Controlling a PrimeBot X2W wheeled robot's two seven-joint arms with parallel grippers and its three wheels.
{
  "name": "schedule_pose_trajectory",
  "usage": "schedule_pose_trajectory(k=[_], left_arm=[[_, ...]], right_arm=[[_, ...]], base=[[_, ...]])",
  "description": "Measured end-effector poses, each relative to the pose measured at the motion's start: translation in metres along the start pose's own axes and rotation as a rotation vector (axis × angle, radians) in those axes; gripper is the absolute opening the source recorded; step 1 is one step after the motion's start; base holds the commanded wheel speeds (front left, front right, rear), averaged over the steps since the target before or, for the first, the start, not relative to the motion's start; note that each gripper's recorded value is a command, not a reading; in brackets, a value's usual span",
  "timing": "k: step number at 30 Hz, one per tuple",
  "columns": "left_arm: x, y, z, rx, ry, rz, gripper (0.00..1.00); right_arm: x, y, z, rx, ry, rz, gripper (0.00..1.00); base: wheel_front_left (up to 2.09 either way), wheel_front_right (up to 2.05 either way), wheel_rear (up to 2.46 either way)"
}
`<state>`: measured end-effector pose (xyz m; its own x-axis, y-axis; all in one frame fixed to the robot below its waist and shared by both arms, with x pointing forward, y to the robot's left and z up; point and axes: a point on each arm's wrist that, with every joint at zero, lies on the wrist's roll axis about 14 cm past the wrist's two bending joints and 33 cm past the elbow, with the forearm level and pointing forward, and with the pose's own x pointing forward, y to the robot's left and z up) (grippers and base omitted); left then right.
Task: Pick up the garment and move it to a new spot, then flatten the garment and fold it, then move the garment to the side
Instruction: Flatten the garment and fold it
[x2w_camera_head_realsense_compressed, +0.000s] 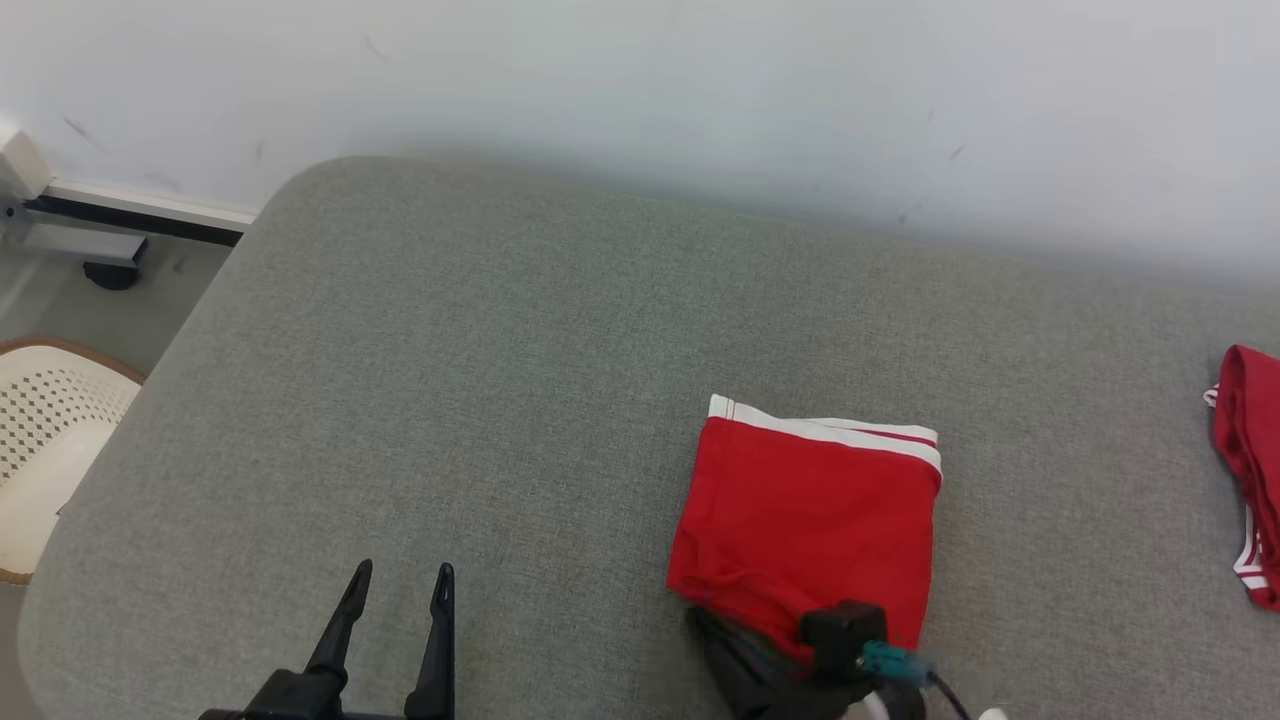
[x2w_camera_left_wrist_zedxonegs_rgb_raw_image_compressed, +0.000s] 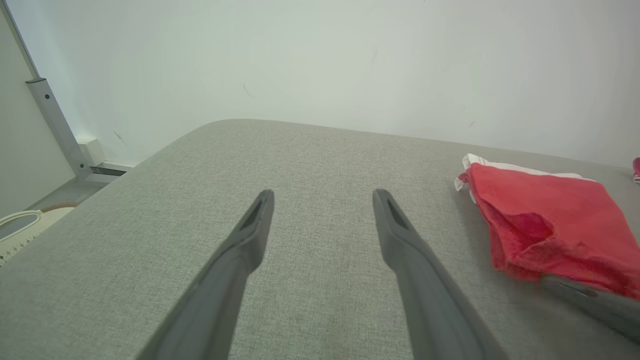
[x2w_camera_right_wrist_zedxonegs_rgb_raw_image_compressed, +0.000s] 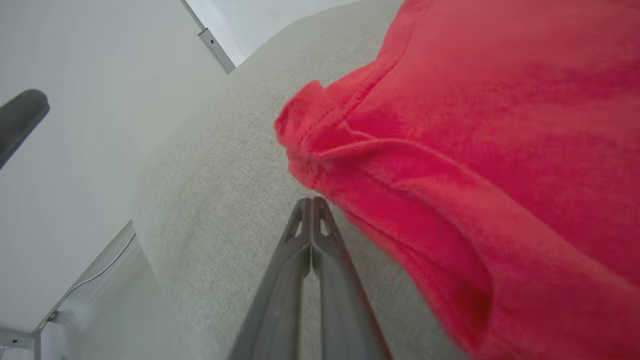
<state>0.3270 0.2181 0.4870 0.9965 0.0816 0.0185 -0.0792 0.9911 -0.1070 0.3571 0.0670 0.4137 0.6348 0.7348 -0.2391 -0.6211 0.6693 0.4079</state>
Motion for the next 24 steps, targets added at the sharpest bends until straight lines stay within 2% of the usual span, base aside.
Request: schedule_pose_trajectory(k=[5, 12, 13, 16, 24], left_arm=[[-0.001, -0.001, 0.001, -0.001, -0.004, -0.002, 1.00], [0.000, -0.004, 0.004, -0.002, -0.016, -0.015, 1.00], [-0.004, -0.007, 0.000, -0.005, -0.002, -0.020, 1.00], [-0.004, -0.005, -0.001, -0.004, 0.001, -0.014, 1.00], [0.000, -0.001, -0.002, 0.004, 0.009, -0.004, 1.00]], right_arm=[[0.001, 0.012, 0.005, 0.022, -0.021, 0.028, 0.00], [-0.006, 0.006, 0.059, 0.017, -0.186, 0.032, 0.00], [-0.031, -0.071, 0.077, -0.050, -0.230, -0.178, 0.00], [-0.032, -0.085, 0.062, -0.068, -0.181, -0.220, 0.00], [-0.021, -0.081, 0.030, -0.067, -0.082, -0.216, 0.00]], base=[[0.00, 0.00, 0.00], [0.00, 0.00, 0.00], [0.00, 0.00, 0.00], [0.00, 0.00, 0.00], [0.00, 0.00, 0.00]])
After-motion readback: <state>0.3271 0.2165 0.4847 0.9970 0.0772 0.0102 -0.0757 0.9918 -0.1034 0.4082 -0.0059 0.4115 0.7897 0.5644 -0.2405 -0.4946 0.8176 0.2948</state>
